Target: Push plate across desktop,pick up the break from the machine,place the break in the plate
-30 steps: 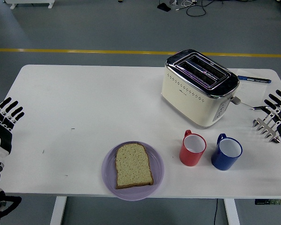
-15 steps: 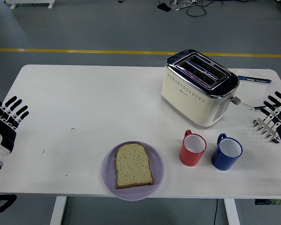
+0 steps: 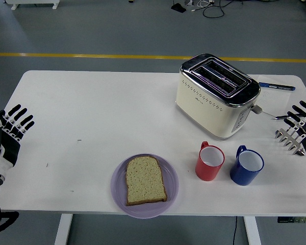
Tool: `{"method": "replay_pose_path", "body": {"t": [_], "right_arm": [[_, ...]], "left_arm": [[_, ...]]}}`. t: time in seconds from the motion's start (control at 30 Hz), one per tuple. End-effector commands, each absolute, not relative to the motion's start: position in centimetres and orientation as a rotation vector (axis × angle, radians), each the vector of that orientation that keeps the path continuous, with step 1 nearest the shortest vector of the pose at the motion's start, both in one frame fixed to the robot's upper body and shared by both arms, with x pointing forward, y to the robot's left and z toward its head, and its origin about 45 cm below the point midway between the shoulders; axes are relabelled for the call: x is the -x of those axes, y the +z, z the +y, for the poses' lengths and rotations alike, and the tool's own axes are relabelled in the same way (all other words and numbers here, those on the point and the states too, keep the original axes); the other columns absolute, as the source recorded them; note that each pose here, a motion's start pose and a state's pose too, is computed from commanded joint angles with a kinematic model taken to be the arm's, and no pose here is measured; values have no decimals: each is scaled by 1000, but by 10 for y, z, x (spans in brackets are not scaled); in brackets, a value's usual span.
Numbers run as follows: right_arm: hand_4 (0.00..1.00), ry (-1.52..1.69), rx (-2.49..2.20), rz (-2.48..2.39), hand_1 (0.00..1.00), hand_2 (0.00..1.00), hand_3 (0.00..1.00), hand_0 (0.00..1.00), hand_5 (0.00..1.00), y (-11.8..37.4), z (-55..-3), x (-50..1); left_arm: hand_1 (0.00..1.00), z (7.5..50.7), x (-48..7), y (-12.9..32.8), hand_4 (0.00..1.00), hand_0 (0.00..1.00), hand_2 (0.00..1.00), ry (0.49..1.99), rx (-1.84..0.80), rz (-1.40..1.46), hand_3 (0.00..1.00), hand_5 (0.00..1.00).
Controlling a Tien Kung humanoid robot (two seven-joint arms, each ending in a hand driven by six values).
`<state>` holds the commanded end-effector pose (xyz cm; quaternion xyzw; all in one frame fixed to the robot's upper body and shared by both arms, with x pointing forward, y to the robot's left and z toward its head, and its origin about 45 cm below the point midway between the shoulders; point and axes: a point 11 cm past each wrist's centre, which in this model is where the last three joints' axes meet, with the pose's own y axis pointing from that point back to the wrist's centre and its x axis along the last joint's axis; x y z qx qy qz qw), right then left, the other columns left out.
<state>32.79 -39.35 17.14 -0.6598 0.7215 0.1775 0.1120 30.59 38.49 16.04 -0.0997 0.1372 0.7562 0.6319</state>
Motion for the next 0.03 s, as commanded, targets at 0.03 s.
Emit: {"method": "replay_pose_path", "body": {"t": [0.03], "right_arm": [[510, 525, 1935, 2121, 717, 724, 715, 744, 569, 170, -394, -328]], "left_arm": [[775, 385, -306, 160, 515, 795, 832, 1732, 228, 315, 790, 998]]}}
